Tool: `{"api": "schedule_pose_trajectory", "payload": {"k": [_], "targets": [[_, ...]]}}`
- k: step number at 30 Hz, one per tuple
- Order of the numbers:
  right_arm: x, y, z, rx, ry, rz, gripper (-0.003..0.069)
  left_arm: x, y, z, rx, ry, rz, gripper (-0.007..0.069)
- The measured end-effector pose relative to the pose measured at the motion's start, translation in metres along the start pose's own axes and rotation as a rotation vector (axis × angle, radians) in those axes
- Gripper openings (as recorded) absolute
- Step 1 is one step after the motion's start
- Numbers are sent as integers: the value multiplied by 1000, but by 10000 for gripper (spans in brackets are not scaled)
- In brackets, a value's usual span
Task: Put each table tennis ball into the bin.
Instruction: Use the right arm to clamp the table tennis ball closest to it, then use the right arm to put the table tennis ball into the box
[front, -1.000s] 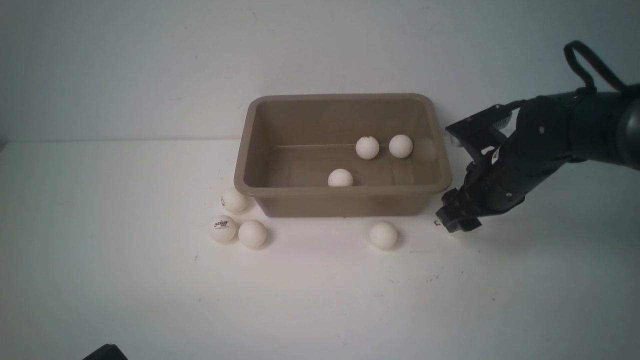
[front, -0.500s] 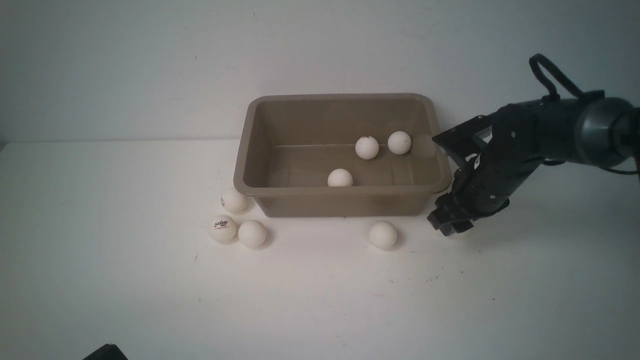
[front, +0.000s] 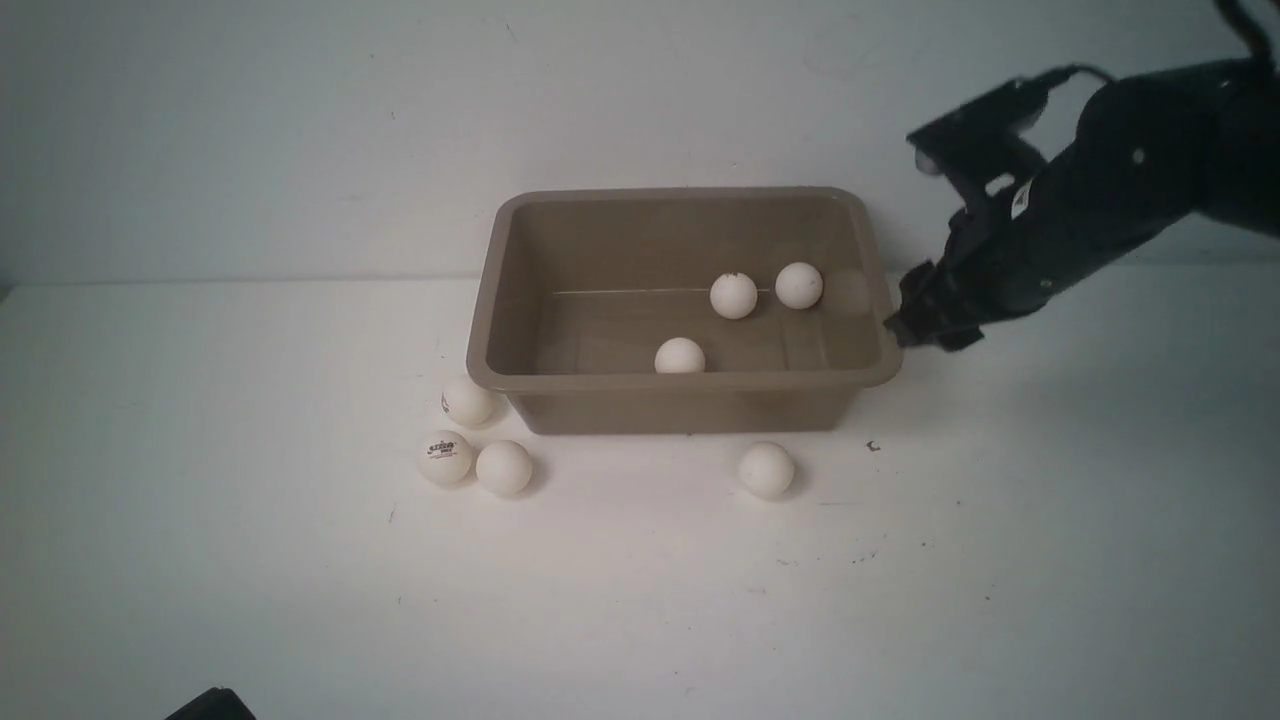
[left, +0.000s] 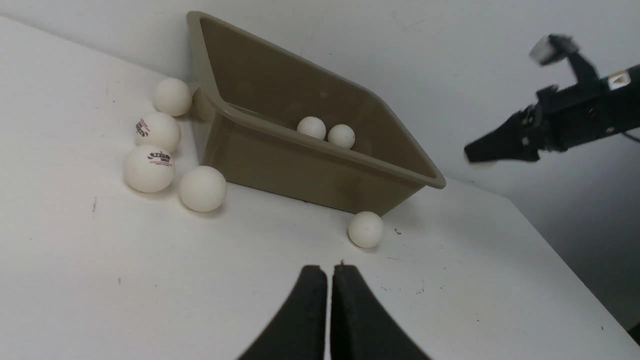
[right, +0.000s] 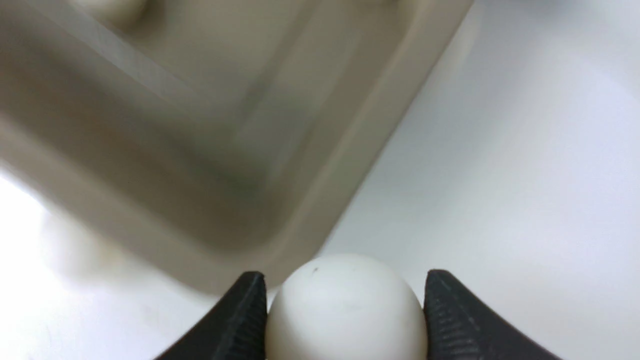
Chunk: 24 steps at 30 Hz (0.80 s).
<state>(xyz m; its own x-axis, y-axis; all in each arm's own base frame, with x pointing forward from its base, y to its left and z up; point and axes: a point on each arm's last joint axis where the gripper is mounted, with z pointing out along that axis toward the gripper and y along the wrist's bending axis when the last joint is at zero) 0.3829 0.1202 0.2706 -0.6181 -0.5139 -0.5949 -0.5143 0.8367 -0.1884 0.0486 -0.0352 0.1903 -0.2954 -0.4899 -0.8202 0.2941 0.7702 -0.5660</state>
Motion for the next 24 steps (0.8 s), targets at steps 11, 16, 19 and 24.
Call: {"api": "schedule_pose_trajectory", "payload": {"k": [11,16,19,24], "targets": [[-5,50,44,-72,-14,-162,363,0,0,0,0,0,3,-1],[-6,52,54,-66,-43,-159,363,0,0,0,0,0,3,-1],[-8,51,54,-59,-66,-157,371,0,0,0,0,0,3,-1],[-11,50,53,-49,-98,-146,407,0,0,0,0,0,4,-1]]}}
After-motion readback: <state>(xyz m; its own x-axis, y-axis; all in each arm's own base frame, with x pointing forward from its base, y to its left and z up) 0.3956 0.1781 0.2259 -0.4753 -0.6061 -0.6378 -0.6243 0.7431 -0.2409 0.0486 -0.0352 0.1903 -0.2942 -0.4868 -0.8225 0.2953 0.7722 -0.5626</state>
